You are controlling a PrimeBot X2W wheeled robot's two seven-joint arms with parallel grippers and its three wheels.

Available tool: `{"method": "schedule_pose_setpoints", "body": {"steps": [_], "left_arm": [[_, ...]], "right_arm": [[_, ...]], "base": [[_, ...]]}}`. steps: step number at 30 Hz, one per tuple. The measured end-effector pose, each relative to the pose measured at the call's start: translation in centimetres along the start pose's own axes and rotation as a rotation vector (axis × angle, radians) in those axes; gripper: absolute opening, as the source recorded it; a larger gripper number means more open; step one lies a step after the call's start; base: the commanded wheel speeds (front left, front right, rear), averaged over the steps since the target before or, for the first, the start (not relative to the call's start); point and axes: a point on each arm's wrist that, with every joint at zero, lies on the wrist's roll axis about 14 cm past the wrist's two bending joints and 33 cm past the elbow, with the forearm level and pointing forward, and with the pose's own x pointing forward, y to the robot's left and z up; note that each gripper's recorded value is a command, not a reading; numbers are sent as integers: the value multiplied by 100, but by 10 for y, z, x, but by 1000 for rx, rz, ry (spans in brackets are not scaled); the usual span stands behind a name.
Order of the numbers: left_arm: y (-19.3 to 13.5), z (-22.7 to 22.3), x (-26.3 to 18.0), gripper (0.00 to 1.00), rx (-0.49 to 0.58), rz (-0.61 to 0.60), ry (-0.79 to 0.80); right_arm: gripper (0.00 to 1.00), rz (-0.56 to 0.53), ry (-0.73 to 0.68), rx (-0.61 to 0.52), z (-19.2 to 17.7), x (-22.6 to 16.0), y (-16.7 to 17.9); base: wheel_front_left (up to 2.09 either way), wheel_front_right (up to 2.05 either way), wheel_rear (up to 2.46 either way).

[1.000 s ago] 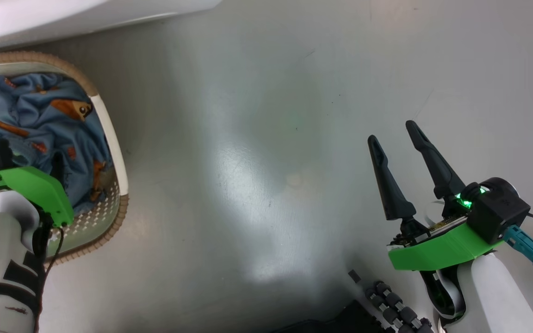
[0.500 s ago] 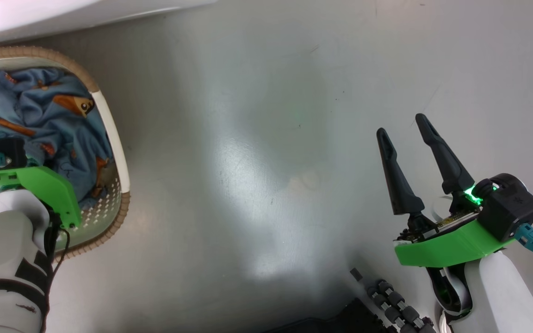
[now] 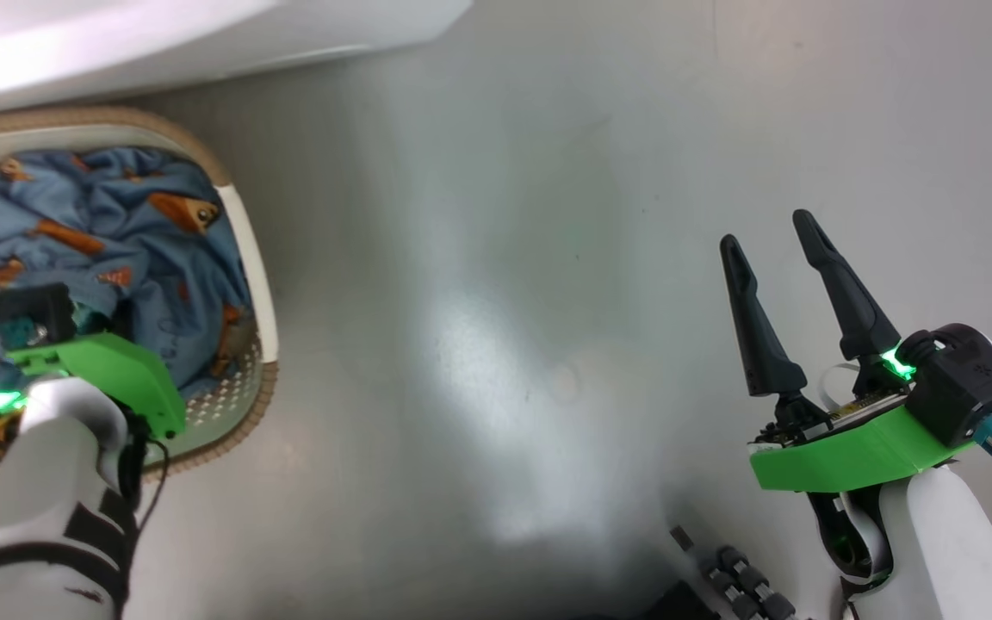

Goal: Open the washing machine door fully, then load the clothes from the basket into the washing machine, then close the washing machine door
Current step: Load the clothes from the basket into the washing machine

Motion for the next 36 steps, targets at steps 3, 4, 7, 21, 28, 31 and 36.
{"method": "schedule_pose_setpoints", "body": {"steps": [3,4,7,21,28,31,36], "left_arm": [[0,6,-8,0,-25,14,-34],[-1,10,-12,0,-36,15,-54],[-2,32,-29,0,-73,25,-153],[12,64,-153,0,-175,87,-451],[23,78,-222,0,-175,122,-608],[23,88,-252,0,-187,126,-690],[20,96,-298,0,-205,122,-812]], "right_arm": [[100,10,-15,-2,6,0,2],[100,16,-23,-3,10,0,4],[100,34,-50,-1,21,0,10],[100,96,-118,6,59,-42,36],[100,116,-166,12,79,-73,50],[100,127,-184,8,85,-89,55],[100,146,-232,-1,99,-112,64]], "base": [[0,0,0],[0,0,0],[0,0,0],[0,0,0],[0,0,0],[0,0,0],[0,0,0]]}}
